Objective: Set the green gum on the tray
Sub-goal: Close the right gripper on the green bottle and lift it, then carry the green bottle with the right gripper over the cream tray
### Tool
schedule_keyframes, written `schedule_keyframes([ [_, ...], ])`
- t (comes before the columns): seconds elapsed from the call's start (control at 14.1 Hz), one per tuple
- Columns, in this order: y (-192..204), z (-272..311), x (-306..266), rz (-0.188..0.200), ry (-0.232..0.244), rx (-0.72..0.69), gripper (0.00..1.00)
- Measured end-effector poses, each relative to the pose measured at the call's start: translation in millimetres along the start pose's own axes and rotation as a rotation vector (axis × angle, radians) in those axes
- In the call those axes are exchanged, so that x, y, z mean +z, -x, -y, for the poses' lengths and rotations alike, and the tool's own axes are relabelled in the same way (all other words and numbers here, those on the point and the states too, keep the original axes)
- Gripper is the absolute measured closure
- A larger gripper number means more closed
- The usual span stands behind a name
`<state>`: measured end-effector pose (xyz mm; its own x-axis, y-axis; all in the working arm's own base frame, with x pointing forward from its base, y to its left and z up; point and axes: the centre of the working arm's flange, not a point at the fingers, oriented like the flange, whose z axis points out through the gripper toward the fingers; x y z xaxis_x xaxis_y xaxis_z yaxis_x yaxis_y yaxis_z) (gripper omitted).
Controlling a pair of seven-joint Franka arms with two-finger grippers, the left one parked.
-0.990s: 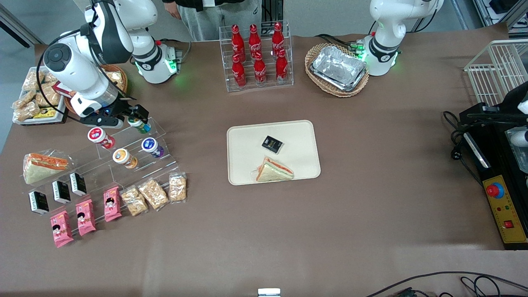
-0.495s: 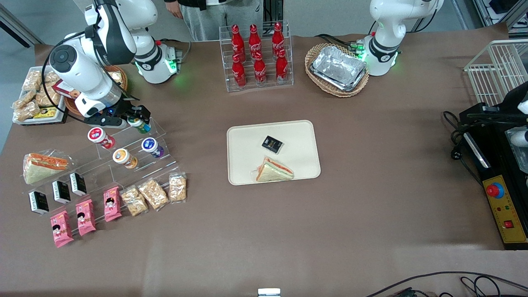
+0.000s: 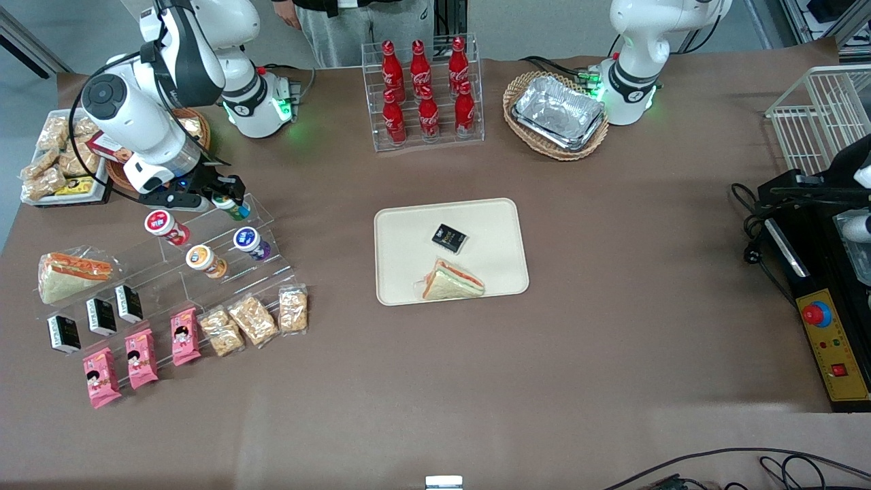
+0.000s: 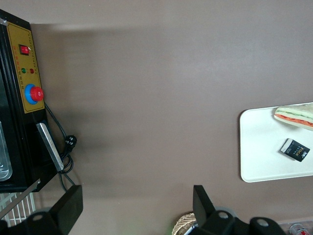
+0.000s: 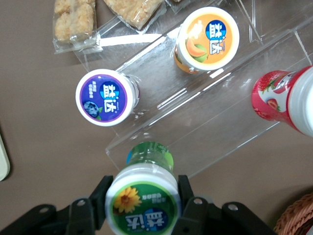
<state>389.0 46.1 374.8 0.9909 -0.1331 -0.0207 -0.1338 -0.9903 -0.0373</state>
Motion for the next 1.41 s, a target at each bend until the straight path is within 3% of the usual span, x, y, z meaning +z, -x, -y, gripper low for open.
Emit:
schedule_keyframes([
  [0.42, -1, 2, -20, -0.006, -0.003, -0.015, 0.41],
  [1.13, -34, 15, -190, 0.028, 0.029, -0.063, 0.41],
  [1.41, -61, 54, -216, 0.063, 0.049, -0.048, 0.41],
])
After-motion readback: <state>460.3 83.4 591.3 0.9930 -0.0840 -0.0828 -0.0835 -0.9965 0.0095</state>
